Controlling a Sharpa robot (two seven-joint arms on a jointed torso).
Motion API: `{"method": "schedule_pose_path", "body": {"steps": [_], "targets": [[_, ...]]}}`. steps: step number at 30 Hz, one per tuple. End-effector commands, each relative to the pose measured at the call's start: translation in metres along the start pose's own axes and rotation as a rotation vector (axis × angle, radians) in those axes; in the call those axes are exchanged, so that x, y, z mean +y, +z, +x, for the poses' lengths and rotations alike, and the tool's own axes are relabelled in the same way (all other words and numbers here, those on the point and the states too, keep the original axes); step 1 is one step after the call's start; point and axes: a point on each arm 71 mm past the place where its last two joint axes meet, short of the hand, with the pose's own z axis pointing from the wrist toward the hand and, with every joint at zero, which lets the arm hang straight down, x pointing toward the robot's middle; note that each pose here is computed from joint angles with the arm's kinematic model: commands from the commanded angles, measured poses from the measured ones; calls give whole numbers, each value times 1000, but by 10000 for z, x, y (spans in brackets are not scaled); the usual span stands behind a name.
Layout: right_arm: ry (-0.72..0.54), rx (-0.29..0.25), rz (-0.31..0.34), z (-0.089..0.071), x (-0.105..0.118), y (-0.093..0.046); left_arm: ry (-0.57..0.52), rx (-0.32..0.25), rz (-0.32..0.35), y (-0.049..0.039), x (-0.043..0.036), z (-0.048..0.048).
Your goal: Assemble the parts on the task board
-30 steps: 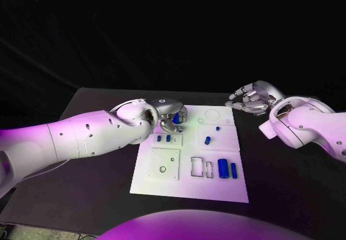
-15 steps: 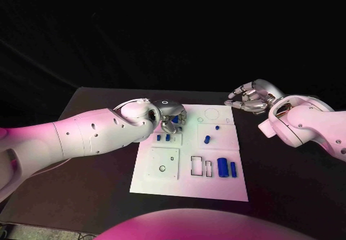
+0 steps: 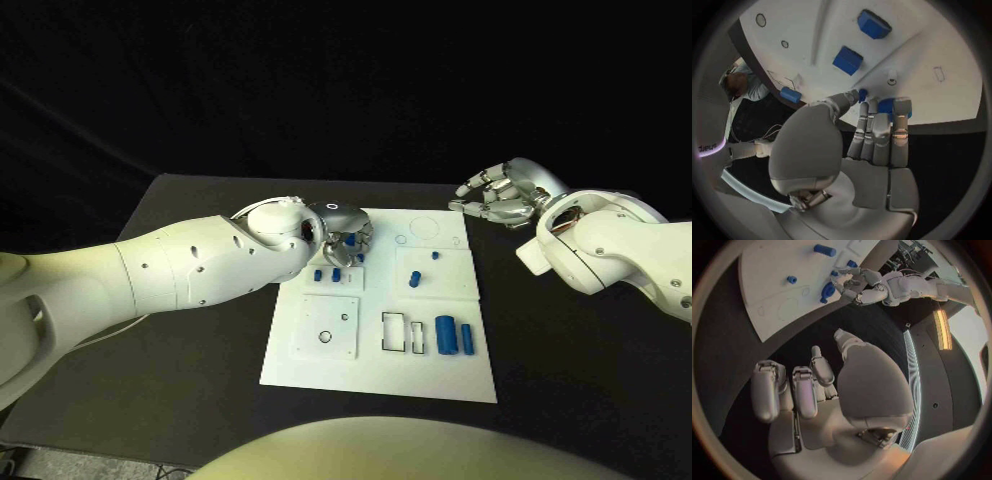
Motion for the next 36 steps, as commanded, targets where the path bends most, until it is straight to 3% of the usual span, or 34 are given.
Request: {"method": "schedule_pose_path", "body": {"steps": [1, 24, 28, 36], "targets": [[-8, 2, -14, 9, 15, 0, 1, 20, -2, 19, -14, 16], [-10, 5, -14, 16, 19, 5, -21, 51, -8, 57, -28, 99], [-10, 4, -14, 17, 20, 6, -22, 36, -11, 57, -25, 90], [-10, 2, -15, 15, 20, 9, -41, -45, -2, 22, -14, 35]]}}
